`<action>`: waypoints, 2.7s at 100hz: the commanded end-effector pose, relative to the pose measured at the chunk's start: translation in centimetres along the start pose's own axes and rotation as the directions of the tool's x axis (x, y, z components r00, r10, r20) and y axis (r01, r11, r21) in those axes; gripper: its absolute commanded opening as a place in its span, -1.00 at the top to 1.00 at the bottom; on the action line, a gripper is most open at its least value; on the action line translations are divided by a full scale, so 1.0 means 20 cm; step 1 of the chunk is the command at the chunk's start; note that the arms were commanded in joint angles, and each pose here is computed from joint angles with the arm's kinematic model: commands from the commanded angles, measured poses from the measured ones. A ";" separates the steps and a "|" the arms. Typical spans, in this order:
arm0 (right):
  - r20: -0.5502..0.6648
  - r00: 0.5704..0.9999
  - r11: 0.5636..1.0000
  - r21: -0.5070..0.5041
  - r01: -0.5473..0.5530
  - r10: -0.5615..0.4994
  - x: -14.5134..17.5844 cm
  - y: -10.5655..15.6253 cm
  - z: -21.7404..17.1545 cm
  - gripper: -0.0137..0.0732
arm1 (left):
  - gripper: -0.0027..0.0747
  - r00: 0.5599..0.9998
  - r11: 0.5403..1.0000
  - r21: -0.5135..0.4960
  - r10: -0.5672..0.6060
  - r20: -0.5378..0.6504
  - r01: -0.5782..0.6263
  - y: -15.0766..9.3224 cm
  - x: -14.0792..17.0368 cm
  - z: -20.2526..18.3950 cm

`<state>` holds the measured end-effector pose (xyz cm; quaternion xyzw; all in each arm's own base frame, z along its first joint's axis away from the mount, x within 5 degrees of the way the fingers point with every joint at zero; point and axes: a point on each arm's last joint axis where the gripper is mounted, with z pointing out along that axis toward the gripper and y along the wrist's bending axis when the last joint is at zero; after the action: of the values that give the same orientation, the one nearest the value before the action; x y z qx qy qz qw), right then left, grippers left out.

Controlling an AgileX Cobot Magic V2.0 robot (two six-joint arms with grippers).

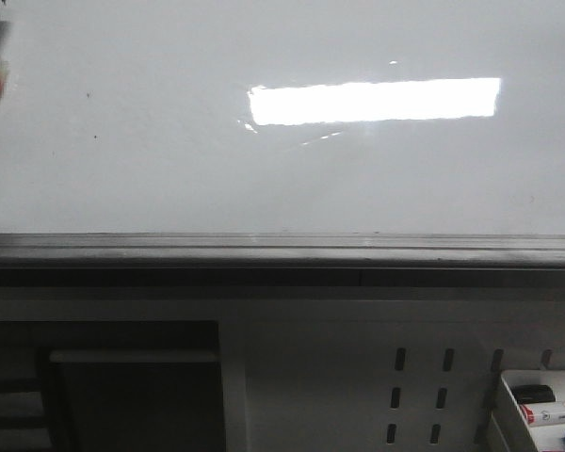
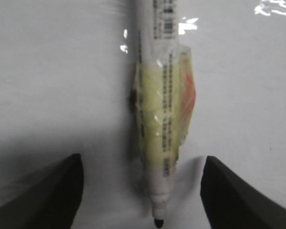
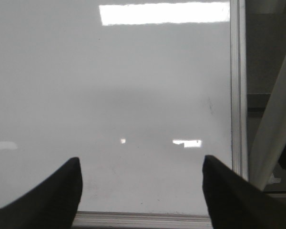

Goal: Write number 4 on whiteboard

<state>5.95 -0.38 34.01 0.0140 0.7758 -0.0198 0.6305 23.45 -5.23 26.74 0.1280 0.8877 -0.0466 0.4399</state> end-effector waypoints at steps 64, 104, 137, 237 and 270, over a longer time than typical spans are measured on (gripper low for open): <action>0.090 0.996 1.000 -0.011 -0.005 0.006 -0.10 0.00 -0.01 -0.42 | 0.98 0.986 0.999 0.034 0.035 0.163 -0.041 -0.07 -0.13 -0.06; -0.224 0.957 0.905 -0.419 0.077 -0.186 -0.27 0.18 0.16 -0.21 | 0.98 0.894 0.852 0.293 0.447 0.022 -0.433 -0.32 -0.29 -0.32; -0.101 0.890 0.482 -0.864 0.143 -0.445 -0.38 0.41 0.38 -0.15 | 0.98 0.731 0.548 0.596 0.675 0.100 -0.587 -0.62 -0.32 -0.37; 0.238 0.792 0.130 -0.921 0.368 -0.562 -0.28 0.85 0.65 -0.15 | 0.98 0.637 0.408 0.608 0.739 0.218 -0.681 -0.78 -0.34 -0.35; 0.221 0.805 0.125 -0.931 0.342 -0.551 -0.27 0.86 0.65 0.50 | 0.98 0.640 0.412 0.602 0.735 0.223 -0.684 -0.78 -0.34 -0.34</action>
<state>20.99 15.92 34.46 -0.6070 0.6657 0.2376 0.3632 18.22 -19.83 34.00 0.6440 0.7039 -0.1352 0.2674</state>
